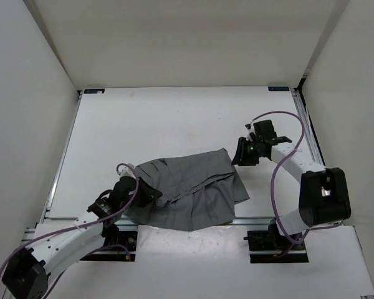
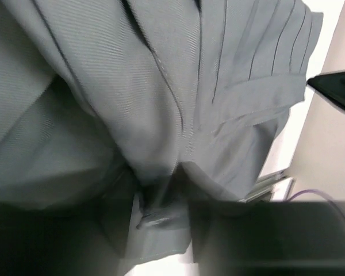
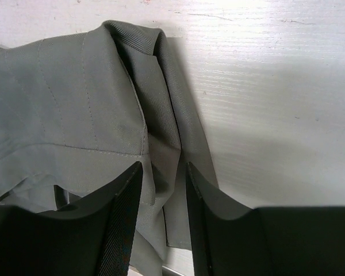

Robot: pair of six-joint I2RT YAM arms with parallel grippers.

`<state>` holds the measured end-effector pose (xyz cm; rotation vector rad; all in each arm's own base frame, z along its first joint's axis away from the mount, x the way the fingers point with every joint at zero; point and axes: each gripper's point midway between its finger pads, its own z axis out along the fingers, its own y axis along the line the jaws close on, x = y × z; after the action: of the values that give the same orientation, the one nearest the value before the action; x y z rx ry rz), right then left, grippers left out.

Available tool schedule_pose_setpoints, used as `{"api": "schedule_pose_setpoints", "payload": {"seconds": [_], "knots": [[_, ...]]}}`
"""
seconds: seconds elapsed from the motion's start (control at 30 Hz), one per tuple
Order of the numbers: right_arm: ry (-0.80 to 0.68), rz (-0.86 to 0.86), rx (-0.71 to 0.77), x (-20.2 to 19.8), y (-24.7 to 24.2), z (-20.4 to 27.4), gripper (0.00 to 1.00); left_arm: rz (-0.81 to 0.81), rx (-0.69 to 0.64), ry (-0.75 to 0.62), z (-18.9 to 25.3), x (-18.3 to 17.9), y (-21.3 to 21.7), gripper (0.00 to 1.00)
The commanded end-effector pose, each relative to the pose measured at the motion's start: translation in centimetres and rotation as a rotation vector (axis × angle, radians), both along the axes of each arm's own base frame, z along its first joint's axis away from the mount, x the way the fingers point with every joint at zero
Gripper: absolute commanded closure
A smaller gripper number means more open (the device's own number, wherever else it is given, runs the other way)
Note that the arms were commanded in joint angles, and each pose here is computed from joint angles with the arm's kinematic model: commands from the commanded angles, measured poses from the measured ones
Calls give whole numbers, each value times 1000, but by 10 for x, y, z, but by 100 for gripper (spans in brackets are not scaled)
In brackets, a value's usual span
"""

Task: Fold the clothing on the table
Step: Flatten the skirt out

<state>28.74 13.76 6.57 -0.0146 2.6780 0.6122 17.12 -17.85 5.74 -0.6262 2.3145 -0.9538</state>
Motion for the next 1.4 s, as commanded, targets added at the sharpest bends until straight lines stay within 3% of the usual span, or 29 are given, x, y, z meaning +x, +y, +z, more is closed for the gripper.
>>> {"api": "schedule_pose_setpoints", "payload": {"seconds": [0.0,0.07,0.4,0.5,0.53,0.57,0.6,0.83,1.0,1.17,1.37], "knots": [[-61,16,35,18,5,17,59,-18,-30,-7,7,-1,-8,83],[-42,16,54,16,9,14,60,-11,-34,-21,10,1,-8,100],[31,61,122,-3,28,6,60,7,-64,-13,6,-3,-3,100],[59,87,213,-11,40,11,75,4,-72,-7,3,-4,-2,100],[76,93,220,-15,43,9,89,12,-76,-21,6,-1,-1,100],[67,89,221,-13,43,15,94,5,-67,-32,7,1,0,100],[49,93,218,-12,45,21,100,7,-63,-57,15,6,2,100],[-174,12,134,54,16,90,100,-71,80,-220,79,70,-3,100],[-249,-26,102,84,-2,123,100,-133,155,-351,142,129,-25,100],[-199,-13,74,54,-1,100,100,-183,167,-339,134,121,-41,100],[5,-25,-7,-30,-8,21,100,-205,212,-198,53,63,-22,100]]}}
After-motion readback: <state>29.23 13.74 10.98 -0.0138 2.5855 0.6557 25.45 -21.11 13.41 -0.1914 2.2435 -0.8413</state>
